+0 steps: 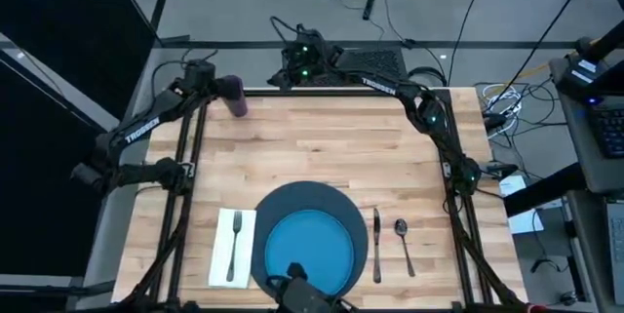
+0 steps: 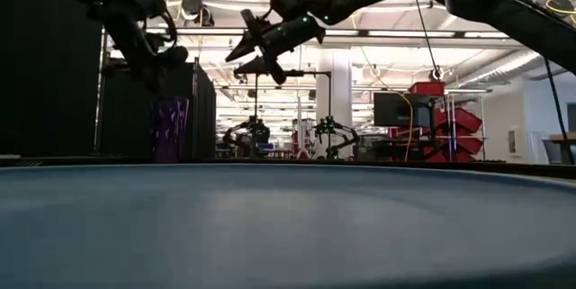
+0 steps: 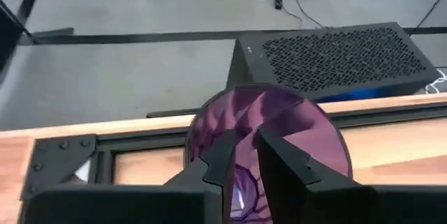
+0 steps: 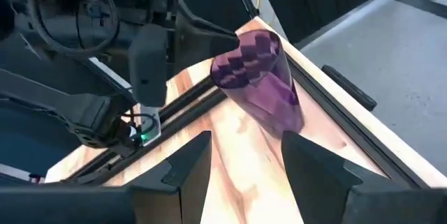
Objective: Set table place
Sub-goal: Put the violet cup on the middle right of the table
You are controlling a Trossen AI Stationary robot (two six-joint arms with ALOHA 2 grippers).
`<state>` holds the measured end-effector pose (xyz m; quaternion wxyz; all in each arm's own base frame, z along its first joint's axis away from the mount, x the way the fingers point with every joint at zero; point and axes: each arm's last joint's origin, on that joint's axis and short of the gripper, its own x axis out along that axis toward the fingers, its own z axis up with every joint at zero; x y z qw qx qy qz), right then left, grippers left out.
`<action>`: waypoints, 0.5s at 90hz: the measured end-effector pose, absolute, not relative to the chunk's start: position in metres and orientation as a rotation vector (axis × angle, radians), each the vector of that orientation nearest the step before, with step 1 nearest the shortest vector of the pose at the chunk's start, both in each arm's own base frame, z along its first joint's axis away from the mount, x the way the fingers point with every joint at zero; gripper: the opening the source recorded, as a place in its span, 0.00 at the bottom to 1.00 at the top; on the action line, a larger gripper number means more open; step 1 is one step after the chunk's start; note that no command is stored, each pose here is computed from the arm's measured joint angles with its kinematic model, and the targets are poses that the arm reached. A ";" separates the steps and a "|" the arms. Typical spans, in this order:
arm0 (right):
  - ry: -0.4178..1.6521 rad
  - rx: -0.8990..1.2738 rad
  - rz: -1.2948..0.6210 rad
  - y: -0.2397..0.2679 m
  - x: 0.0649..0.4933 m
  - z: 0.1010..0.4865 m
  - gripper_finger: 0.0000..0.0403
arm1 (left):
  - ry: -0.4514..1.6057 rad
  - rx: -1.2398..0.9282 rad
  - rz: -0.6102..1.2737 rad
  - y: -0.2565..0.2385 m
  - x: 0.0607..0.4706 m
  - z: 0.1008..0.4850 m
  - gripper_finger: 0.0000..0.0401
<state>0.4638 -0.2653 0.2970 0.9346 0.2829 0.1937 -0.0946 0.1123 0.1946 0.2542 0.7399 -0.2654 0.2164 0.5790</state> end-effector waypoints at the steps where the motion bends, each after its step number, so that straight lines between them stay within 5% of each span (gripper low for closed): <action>1: 0.397 0.577 -0.193 -0.265 0.464 0.297 0.40 | 0.476 -0.583 1.270 0.195 0.112 0.254 0.12; 45: 0.445 0.562 -0.189 -0.264 0.462 0.293 0.40 | 0.511 -0.476 1.290 0.195 0.111 0.261 0.12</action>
